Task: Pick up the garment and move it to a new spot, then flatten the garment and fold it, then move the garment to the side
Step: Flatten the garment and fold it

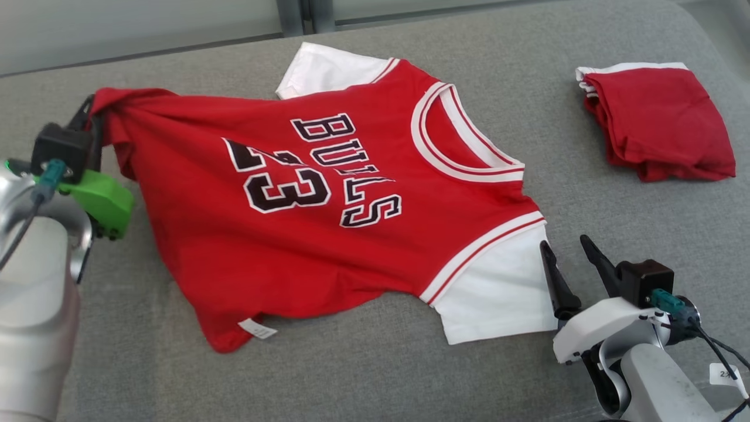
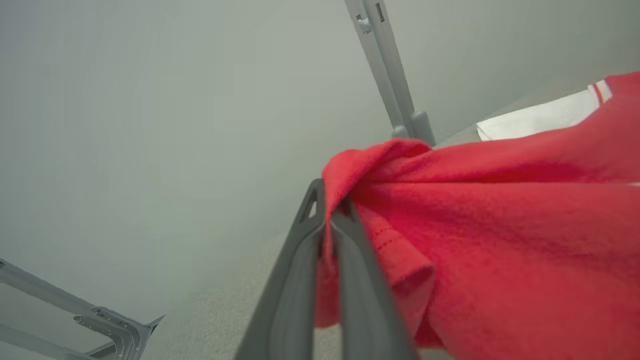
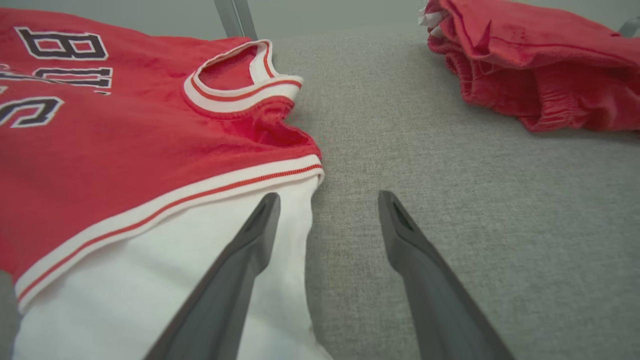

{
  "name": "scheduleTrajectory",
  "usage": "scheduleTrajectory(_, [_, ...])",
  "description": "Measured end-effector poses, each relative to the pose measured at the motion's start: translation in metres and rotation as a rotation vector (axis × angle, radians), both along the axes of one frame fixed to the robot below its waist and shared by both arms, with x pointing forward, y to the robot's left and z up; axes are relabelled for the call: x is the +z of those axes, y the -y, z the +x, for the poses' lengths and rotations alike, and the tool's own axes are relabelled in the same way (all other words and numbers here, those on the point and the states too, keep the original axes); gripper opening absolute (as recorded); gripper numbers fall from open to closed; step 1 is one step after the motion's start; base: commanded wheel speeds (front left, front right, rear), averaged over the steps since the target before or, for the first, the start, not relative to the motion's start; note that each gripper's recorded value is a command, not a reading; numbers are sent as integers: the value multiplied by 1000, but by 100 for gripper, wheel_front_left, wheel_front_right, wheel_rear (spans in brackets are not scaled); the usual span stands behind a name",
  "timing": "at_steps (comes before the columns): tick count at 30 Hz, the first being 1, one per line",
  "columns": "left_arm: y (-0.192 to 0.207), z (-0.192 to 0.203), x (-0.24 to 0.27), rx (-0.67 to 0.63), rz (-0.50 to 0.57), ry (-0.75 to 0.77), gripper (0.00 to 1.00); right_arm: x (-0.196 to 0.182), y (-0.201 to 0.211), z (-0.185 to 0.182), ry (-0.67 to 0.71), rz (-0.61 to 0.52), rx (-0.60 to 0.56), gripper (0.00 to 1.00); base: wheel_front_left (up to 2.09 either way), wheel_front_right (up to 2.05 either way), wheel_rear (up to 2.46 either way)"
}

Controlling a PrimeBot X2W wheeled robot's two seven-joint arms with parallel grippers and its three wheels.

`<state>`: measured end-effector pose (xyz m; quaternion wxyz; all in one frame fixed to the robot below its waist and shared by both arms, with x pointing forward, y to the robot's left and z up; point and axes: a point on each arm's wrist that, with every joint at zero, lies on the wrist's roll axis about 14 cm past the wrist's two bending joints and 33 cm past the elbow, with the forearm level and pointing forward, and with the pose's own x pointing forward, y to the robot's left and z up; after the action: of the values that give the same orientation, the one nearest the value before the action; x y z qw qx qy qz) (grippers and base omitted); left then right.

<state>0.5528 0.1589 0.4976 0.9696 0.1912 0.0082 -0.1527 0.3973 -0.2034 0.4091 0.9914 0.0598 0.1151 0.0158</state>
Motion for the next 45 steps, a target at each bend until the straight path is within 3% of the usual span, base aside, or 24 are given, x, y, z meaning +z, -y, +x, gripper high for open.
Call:
scheduleTrajectory(2, [-1,15,-4,-11,58,-24,0,-1,3,2,-3,-3,-7,100,0,0,0])
scheduleTrajectory(3, [-3,23,-6,-7,72,-37,16,-4,4,2,-9,-4,-10,100,0,0,0])
scheduleTrajectory(4, [-6,30,-6,1,79,-40,85,-6,5,2,-16,-5,-13,100,0,0,0])
scheduleTrajectory(5, [-9,38,-6,13,79,-46,100,-8,6,2,-22,-7,-17,100,0,0,0])
scheduleTrajectory(9, [-24,53,-23,116,44,-75,100,-15,10,4,-40,-1,-36,100,0,0,0])
scheduleTrajectory(15, [21,36,-34,89,-140,-76,100,-19,17,1,-49,8,-70,100,0,0,0])
scheduleTrajectory(18, [34,15,-33,86,-241,-65,100,-20,12,-1,-55,13,-60,100,0,0,0])
scheduleTrajectory(29, [39,-85,-51,141,-430,-142,100,-1,-20,0,-2,42,22,100,0,0,0])
scheduleTrajectory(45, [30,-181,-101,218,-478,-316,100,11,-27,-13,29,61,31,100,0,0,0])
